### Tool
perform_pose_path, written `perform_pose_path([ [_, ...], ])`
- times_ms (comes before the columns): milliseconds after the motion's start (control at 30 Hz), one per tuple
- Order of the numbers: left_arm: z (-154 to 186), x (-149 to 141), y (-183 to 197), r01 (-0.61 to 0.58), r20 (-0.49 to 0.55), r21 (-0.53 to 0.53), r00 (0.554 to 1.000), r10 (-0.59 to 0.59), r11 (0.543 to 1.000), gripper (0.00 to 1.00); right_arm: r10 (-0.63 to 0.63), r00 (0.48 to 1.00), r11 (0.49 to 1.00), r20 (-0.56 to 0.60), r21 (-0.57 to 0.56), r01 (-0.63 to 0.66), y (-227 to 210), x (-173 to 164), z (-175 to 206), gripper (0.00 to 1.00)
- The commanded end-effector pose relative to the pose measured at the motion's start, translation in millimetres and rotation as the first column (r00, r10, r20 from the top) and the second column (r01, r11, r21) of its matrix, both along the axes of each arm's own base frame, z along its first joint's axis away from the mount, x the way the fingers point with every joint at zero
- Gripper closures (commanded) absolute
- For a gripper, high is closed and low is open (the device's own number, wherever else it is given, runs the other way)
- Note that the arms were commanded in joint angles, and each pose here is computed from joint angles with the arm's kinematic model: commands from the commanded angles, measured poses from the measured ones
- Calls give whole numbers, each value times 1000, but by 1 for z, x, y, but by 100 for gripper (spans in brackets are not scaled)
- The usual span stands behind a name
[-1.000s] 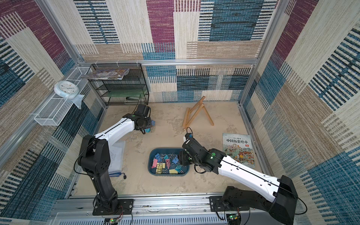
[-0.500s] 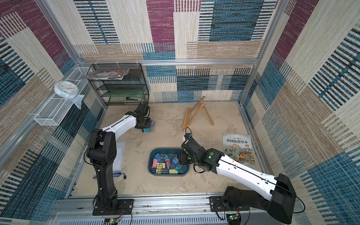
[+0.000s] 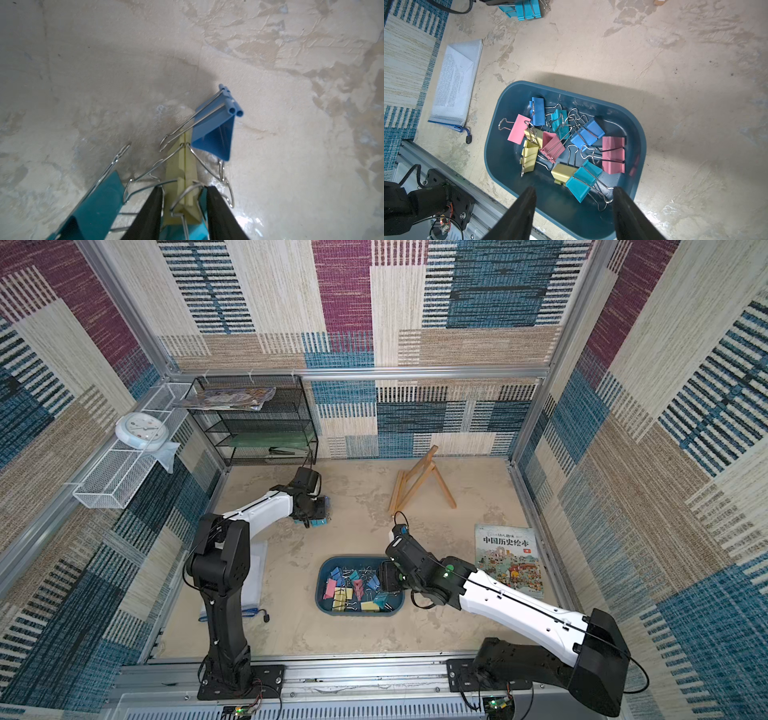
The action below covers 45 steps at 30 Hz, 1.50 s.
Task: Put the binder clips in the storage box
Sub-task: Pick up the binder clip at the center of the board.
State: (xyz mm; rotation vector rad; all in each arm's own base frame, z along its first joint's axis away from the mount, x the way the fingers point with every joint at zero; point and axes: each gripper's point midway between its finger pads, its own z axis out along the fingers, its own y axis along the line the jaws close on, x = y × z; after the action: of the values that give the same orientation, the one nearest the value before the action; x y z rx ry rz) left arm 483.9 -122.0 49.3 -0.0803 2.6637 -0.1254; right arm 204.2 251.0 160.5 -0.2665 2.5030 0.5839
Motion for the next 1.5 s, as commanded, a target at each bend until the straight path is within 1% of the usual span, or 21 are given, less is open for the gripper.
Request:
perform_pose_path([
  [0, -10, -17, -2, -1, -57, -30, 998, 0, 1000, 44, 0, 1000, 1000, -2, 22, 0, 2, -1, 2, 37],
  [33, -10, -19, -3, -4, -56, -39, 998, 2, 999, 41, 1, 1000, 1000, -2, 24, -1, 2, -1, 2, 37],
  [267, -5, -37, -5, -27, -45, -103, 999, 22, 994, 38, 1, 1000, 999, -1, 41, -1, 3, -2, 5, 37],
  [333, -7, -43, -7, -38, -46, -128, 998, 32, 991, 32, -1, 1000, 999, 1, 48, 1, 3, -2, 6, 37],
  [433, -11, -47, -10, -53, -56, -160, 997, 44, 986, 20, 0, 1000, 998, 2, 60, 0, 4, -3, 7, 36],
  [500, -16, -47, -12, -61, -64, -170, 997, 51, 984, 17, 2, 1000, 998, 1, 61, -2, 5, -3, 7, 36],
  [567, -18, -43, -13, -58, -49, -174, 998, 51, 983, 19, 4, 1000, 998, -1, 61, -4, 5, -3, 7, 36],
  [633, -19, -38, -14, -40, -34, -169, 999, 35, 985, 27, 3, 1000, 998, -6, 61, -3, 6, -3, 6, 36],
  [767, -25, -38, -13, -20, -53, -143, 999, 13, 989, 37, -2, 1000, 998, -6, 70, 2, 6, -3, 8, 36],
  [833, -17, -41, -13, -23, -36, -154, 999, 18, 988, 38, -7, 1000, 997, -8, 72, 7, 6, -3, 7, 36],
  [900, -3, -46, -9, -28, -6, -155, 1000, 28, 988, 36, -7, 1000, 997, -7, 76, 7, 7, -2, 7, 36],
  [967, 19, -50, -2, -39, 31, -133, 999, 44, 990, 32, -1, 1000, 997, -6, 78, 2, 9, -2, 8, 36],
  [1067, 49, -56, 12, -62, 89, -80, 994, 69, 995, 32, 4, 1000, 997, -4, 74, -3, 10, -1, 7, 36],
  [1133, 60, -59, 28, -92, 101, 1, 991, 91, 996, 34, 7, 1000, 997, -5, 71, -7, 11, 0, 7, 36],
  [1267, 59, -59, 58, -136, 89, 186, 989, 121, 973, 37, 11, 1000, 997, -4, 72, -11, 11, -1, 6, 34],
  [1300, 55, -58, 62, -132, 76, 219, 990, 118, 967, 37, 11, 1000, 997, -3, 74, -11, 11, -1, 7, 32],
  [1367, 46, -52, 65, -123, 53, 261, 992, 113, 957, 37, 12, 1000, 997, 0, 75, -12, 11, -1, 8, 27],
  [1467, 33, -43, 65, -114, 28, 289, 993, 111, 950, 38, 12, 1000, 997, 7, 76, -12, 11, 0, 10, 22],
])
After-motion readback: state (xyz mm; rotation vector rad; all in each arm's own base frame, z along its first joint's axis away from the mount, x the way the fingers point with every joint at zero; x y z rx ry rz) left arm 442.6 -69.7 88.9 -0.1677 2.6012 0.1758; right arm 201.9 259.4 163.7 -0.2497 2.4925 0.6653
